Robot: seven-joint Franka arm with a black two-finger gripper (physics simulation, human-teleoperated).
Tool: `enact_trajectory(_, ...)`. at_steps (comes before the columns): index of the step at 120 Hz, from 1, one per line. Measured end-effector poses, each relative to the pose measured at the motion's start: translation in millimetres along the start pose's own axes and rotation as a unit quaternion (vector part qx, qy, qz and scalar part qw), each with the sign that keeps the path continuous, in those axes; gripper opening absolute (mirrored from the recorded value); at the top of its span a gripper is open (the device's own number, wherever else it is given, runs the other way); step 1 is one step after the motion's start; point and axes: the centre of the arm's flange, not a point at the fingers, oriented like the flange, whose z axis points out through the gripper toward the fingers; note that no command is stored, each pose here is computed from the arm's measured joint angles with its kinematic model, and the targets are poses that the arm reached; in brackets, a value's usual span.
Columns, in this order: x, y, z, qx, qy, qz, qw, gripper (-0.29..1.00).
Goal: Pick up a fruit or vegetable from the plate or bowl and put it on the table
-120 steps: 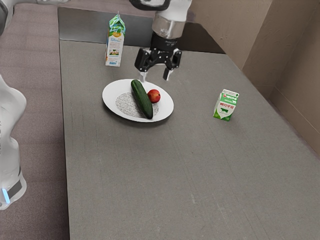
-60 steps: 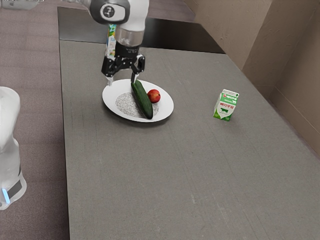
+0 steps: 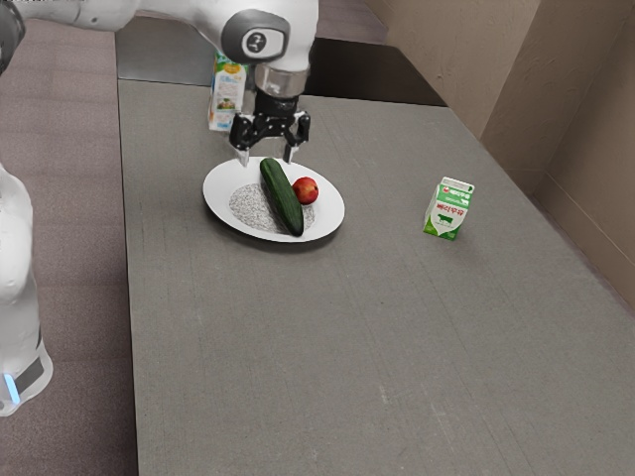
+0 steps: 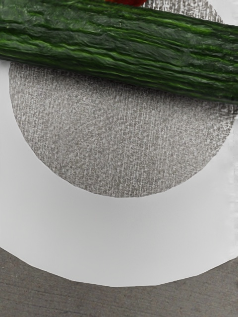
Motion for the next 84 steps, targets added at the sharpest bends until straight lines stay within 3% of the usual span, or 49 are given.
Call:
enact_trajectory(12, -5, 10, 13, -0.011, -0.002, 0.028, 1.0, 0.7)
enact_trajectory(36, 32, 10, 32, -0.025, -0.013, 0.026, 0.999, 0.7)
enact_trajectory(84, 35, 36, 74, -0.017, -0.022, 0.077, 0.997, 0.7)
